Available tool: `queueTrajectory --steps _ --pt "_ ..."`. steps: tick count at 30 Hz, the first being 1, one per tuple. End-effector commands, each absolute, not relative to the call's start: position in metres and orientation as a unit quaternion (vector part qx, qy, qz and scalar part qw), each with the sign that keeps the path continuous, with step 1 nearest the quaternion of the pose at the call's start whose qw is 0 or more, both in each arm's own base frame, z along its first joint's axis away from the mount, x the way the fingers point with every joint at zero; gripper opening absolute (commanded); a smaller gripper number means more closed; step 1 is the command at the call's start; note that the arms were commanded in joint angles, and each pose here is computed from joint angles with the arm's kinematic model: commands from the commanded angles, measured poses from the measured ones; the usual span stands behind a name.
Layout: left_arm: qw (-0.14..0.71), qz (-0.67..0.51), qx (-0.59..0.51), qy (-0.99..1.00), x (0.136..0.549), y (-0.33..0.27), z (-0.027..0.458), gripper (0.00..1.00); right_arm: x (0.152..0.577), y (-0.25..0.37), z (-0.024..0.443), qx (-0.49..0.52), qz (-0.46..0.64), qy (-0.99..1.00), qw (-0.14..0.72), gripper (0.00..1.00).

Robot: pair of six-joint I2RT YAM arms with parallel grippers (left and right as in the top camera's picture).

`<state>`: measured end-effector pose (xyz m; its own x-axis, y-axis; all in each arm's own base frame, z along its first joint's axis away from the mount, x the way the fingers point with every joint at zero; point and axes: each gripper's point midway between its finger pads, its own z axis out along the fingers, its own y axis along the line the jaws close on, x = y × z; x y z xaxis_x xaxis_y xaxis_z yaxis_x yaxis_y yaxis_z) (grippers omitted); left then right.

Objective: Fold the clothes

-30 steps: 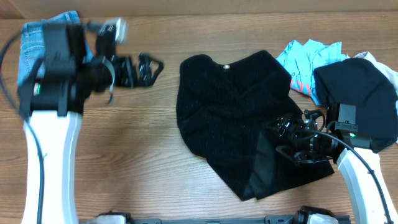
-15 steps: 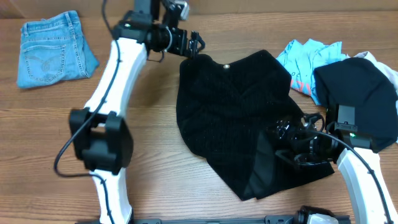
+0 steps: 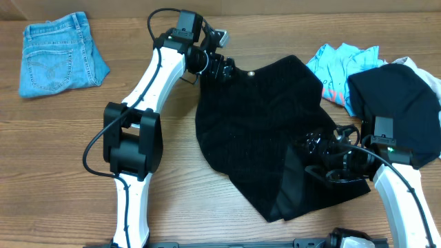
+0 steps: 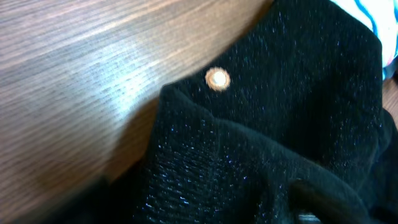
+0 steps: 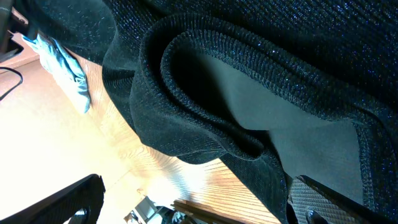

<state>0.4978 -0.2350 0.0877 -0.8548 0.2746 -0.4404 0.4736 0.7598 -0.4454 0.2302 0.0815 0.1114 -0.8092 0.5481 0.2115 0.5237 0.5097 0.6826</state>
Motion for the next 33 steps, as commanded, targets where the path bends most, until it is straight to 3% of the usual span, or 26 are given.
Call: queueTrajectory --steps 1,2,4,5,10,18,23,25,28,33 --pt "0.153 -0.287 0.21 0.922 0.488 -0.238 0.084 0.47 0.231 0.082 0.112 0.304 0.386 0.87 0.02 1.0" --pt "0.142 -0.286 0.207 0.925 0.484 -0.236 0.082 0.31 0.231 0.077 0.107 0.321 0.369 0.872 0.019 1.0" --pt "0.13 -0.285 0.2 0.928 0.48 -0.231 0.081 0.09 0.231 0.071 0.102 0.349 0.347 0.87 0.016 1.0" --pt "0.124 -0.284 0.194 0.931 0.478 -0.228 0.08 0.05 0.233 0.07 0.102 0.353 0.347 0.868 0.019 1.0" --pt "0.11 -0.282 0.173 0.937 0.477 -0.211 0.078 0.04 0.253 0.07 0.104 0.354 0.357 0.863 0.05 0.99" --pt "0.101 -0.282 0.158 0.941 0.476 -0.207 0.077 0.04 0.273 0.11 0.067 0.329 0.36 0.873 -0.002 0.95" --pt "0.1 -0.282 0.157 0.941 0.476 -0.206 0.077 0.04 0.281 0.116 0.057 0.317 0.357 0.879 0.001 0.65" --pt "0.1 -0.282 0.156 0.941 0.476 -0.206 0.077 0.04 0.283 0.116 0.058 0.315 0.359 0.879 0.006 0.45" --pt "0.098 -0.282 0.156 0.942 0.475 -0.206 0.076 0.04 0.283 0.116 0.059 0.314 0.361 0.878 0.005 0.07" --pt "0.103 -0.282 0.154 0.941 0.474 -0.202 0.09 0.04 0.29 0.117 0.084 0.301 0.369 0.879 0.024 0.04"
